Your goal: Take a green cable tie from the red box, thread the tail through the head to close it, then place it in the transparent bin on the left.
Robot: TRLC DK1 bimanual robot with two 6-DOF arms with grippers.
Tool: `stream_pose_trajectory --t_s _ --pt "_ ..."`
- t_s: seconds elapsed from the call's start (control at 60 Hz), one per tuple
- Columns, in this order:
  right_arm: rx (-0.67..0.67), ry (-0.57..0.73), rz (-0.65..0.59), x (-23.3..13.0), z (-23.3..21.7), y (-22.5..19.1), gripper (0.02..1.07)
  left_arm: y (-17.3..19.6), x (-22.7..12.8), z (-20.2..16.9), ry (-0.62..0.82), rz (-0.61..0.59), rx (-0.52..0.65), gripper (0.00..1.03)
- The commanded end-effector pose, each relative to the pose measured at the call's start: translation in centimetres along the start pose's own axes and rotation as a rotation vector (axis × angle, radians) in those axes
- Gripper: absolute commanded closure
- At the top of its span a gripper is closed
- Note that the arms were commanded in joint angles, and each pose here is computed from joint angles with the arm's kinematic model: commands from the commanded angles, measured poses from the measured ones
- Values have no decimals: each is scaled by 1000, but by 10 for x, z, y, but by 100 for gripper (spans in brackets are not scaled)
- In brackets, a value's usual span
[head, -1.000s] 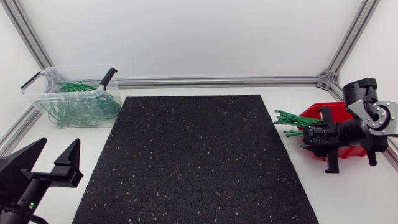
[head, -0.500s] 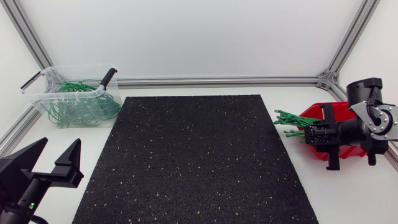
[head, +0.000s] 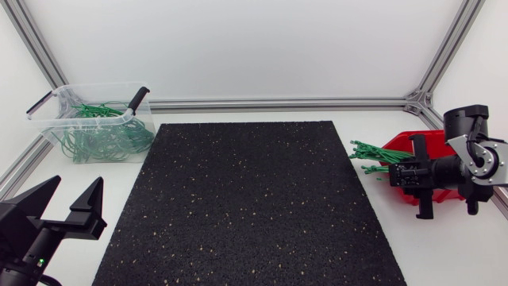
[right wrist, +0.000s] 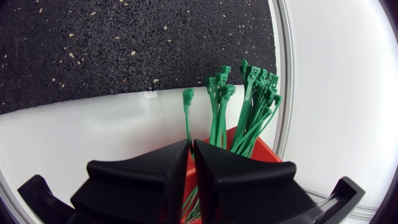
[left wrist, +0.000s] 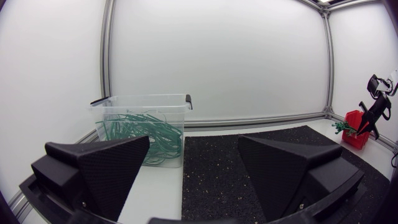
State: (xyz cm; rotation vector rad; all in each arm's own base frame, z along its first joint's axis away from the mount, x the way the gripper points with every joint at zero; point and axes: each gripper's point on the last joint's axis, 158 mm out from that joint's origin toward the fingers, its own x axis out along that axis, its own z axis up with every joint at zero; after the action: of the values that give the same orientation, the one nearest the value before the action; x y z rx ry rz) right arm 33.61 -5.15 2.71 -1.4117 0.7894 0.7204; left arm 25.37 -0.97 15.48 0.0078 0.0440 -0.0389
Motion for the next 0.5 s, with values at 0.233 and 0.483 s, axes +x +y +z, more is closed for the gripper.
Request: stream_pose_trajectory --t_s 0.233,0.483 --pt "-2 5 -36 -6 -3 -7 101 -3 2 -26 65 -15 -4 4" --pt "44 -35 -62 -36 7 -23 101 -4 2 -26 63 -17 -4 4"
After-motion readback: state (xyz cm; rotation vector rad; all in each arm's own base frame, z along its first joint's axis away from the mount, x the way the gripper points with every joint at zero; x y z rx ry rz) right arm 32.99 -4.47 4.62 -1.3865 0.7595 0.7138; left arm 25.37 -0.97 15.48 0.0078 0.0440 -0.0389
